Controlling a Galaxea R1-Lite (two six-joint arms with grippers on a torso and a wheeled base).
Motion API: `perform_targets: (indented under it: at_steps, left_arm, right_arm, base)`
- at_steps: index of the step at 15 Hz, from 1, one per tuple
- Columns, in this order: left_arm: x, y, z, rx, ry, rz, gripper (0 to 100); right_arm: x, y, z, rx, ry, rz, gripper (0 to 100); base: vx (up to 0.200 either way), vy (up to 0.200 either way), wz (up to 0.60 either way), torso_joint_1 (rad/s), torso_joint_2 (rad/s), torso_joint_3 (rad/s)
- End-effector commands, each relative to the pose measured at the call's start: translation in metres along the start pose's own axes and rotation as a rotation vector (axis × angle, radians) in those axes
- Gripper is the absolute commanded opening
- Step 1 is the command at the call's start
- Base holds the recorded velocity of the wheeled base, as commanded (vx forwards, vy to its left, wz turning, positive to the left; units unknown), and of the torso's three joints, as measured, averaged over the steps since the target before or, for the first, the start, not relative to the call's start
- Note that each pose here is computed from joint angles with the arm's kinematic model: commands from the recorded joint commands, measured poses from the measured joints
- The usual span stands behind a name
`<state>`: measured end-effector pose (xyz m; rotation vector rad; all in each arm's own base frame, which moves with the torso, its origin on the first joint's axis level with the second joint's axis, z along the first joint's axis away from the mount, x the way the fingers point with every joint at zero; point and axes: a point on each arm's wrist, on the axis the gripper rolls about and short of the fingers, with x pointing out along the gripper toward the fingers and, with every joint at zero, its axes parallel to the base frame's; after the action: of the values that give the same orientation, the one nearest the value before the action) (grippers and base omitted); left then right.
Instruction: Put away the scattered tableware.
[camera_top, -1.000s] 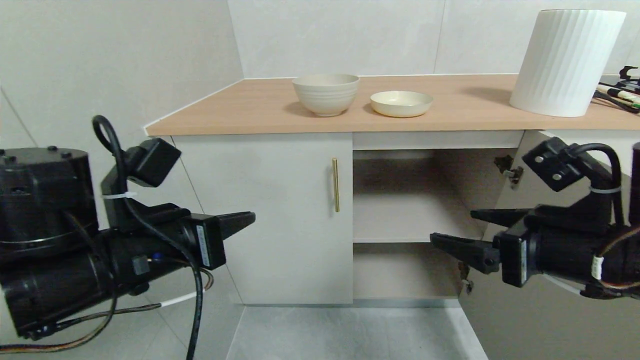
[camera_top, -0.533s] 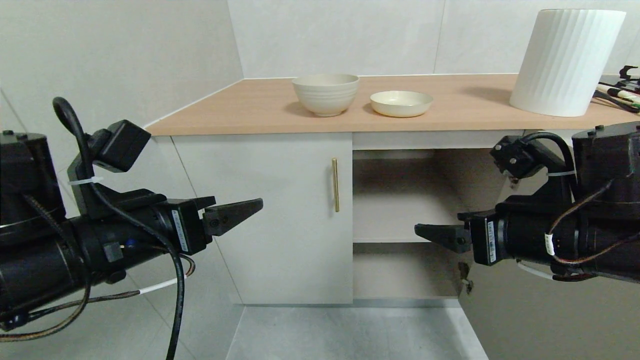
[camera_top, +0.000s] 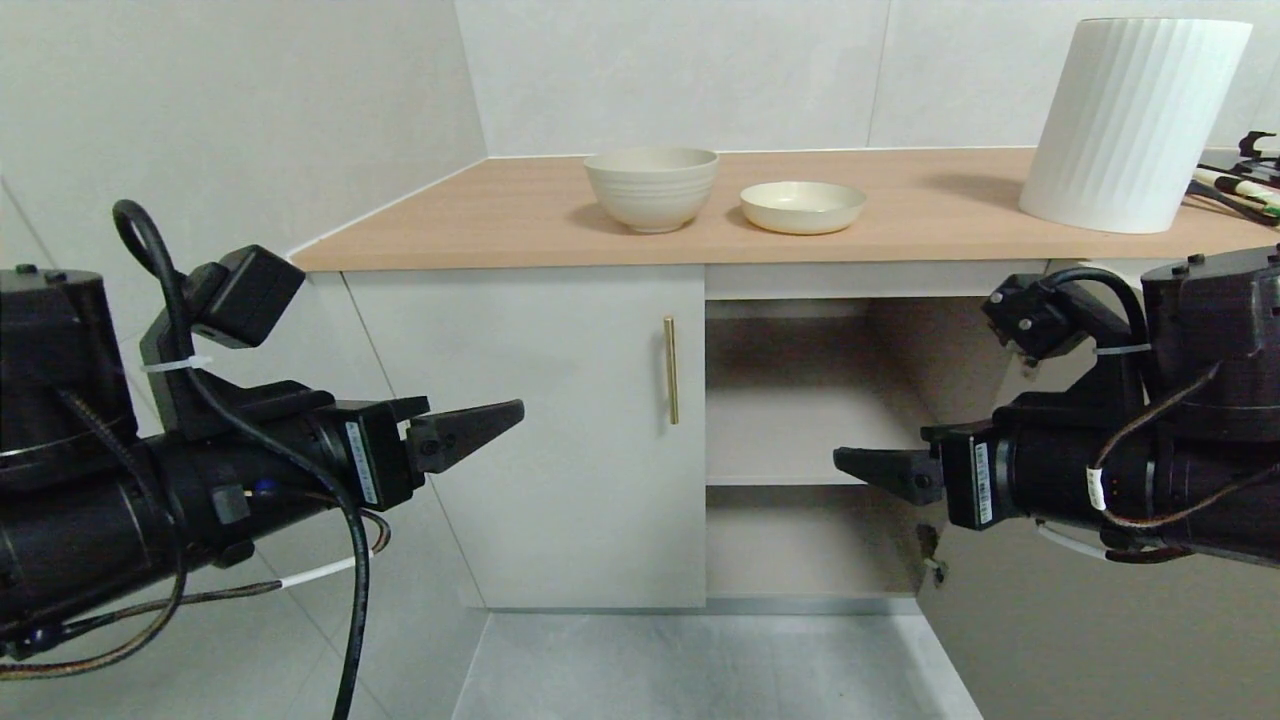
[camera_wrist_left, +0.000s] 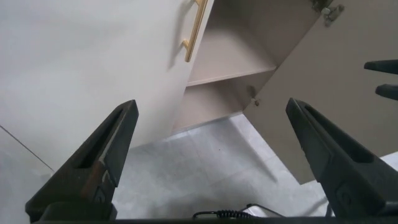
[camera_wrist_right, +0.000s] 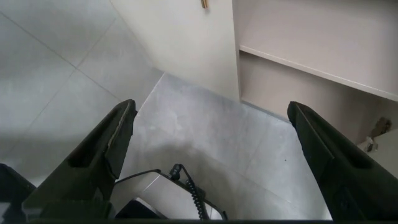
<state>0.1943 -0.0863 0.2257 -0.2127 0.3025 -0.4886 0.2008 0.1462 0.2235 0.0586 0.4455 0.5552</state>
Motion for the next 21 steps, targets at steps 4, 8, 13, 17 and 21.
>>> perform_targets:
  at_steps: [4, 8, 13, 17, 21]
  left_arm:
    - [0.002, 0.0, 0.0, -0.001, 0.005, 0.001, 100]
    - [0.002, 0.002, 0.001, -0.003, -0.003, 0.01, 100]
    - [0.004, 0.003, 0.001, -0.008, -0.002, 0.013, 100]
    - [0.002, 0.002, 0.004, -0.03, -0.014, 0.005, 100]
    - [0.004, 0.003, 0.003, -0.032, -0.006, 0.006, 100]
  right_arm:
    - [-0.005, 0.0, -0.001, -0.001, 0.021, -0.004, 100]
    - [-0.007, 0.0, -0.002, -0.001, 0.028, -0.004, 100]
    - [-0.014, -0.002, -0.01, -0.016, 0.04, 0.016, 100]
    - [-0.019, -0.002, -0.01, -0.029, 0.028, 0.017, 100]
    - [-0.02, -0.002, -0.011, -0.062, 0.028, 0.011, 100]
  base:
    - [0.2, 0.0, 0.0, -0.001, 0.0, 0.0]
    - [0.2, 0.0, 0.0, 0.002, 0.0, 0.0]
    - [0.16, 0.0, 0.0, 0.003, 0.0, 0.004]
    - [0.0, 0.0, 0.0, 0.0, 0.0, 0.0]
    - [0.0, 0.0, 0.0, 0.0, 0.0, 0.0]
